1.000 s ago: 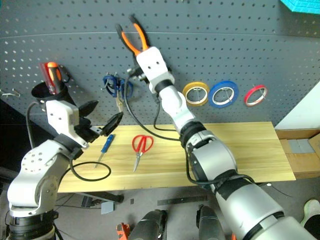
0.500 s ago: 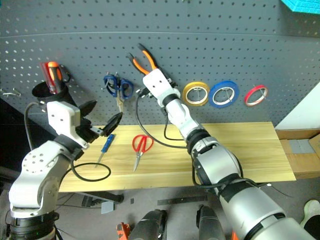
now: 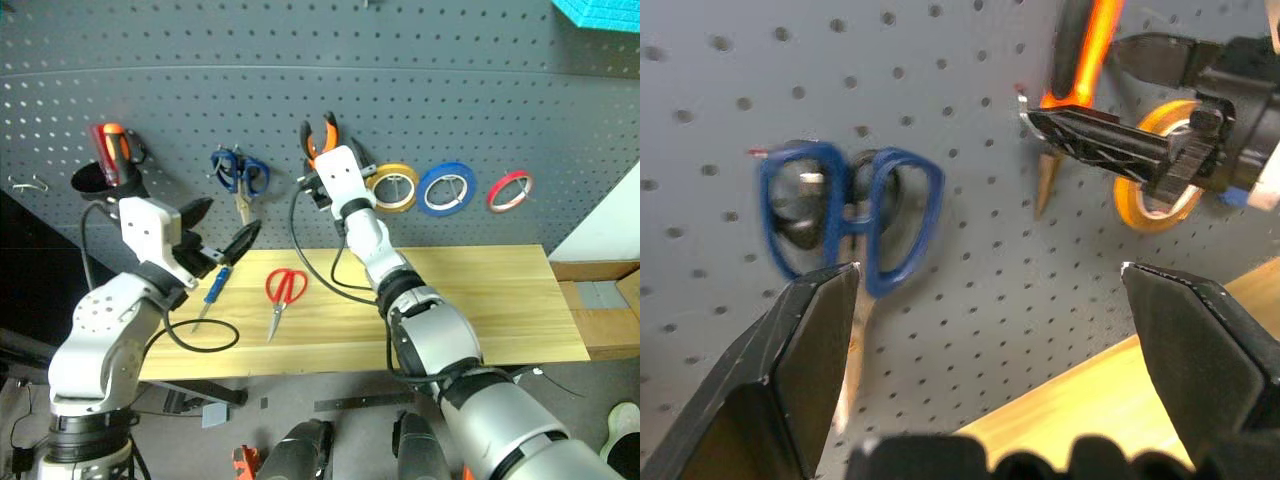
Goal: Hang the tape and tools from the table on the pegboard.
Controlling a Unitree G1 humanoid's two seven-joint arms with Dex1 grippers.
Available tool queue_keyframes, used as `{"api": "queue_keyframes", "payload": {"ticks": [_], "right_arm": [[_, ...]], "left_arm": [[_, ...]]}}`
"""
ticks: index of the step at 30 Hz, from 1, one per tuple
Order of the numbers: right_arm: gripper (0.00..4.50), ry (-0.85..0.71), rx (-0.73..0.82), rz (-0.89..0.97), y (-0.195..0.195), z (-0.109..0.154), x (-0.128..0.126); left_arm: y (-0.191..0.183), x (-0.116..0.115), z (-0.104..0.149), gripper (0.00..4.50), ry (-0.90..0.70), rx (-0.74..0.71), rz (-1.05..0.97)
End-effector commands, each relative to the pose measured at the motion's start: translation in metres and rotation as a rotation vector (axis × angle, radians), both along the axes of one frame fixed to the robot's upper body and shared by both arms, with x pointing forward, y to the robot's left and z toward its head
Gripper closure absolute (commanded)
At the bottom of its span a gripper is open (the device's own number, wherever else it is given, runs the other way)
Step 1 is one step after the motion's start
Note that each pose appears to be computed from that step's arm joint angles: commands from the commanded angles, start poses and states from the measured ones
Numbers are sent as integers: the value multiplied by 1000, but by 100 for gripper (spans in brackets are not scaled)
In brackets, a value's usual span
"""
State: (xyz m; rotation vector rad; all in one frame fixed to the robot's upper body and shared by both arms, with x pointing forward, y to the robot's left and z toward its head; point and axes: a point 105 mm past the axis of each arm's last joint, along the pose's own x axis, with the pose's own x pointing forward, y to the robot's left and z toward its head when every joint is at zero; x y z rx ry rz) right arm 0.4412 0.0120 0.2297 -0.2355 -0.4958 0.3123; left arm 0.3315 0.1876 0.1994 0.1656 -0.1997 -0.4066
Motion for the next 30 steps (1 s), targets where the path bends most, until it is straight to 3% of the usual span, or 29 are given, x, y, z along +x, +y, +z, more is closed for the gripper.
{"api": "queue_keyframes", "payload": {"ticks": [1, 8, 16, 21, 25, 30], "right_arm": [[4, -120, 135, -4, -10, 30, -10], [4, -262, 241, 99, -11, 60, -53], [4, -177, 228, 165, -18, 46, -73], [4, -168, 202, 226, -34, 46, -102], [93, -53, 182, 298, -35, 29, -116], [250, 329, 127, 314, -18, -16, -87]], "left_arm": [[-6, 2, 6, 0, -47, -4, -5], [-12, 6, -6, 0, -35, -40, -4], [-18, 10, -11, 0, -33, -76, -15], [-25, 7, -18, 0, -9, -50, -59], [-27, 7, -18, 0, -9, -10, -96], [-31, 6, -20, 0, -3, 52, -163]]}}
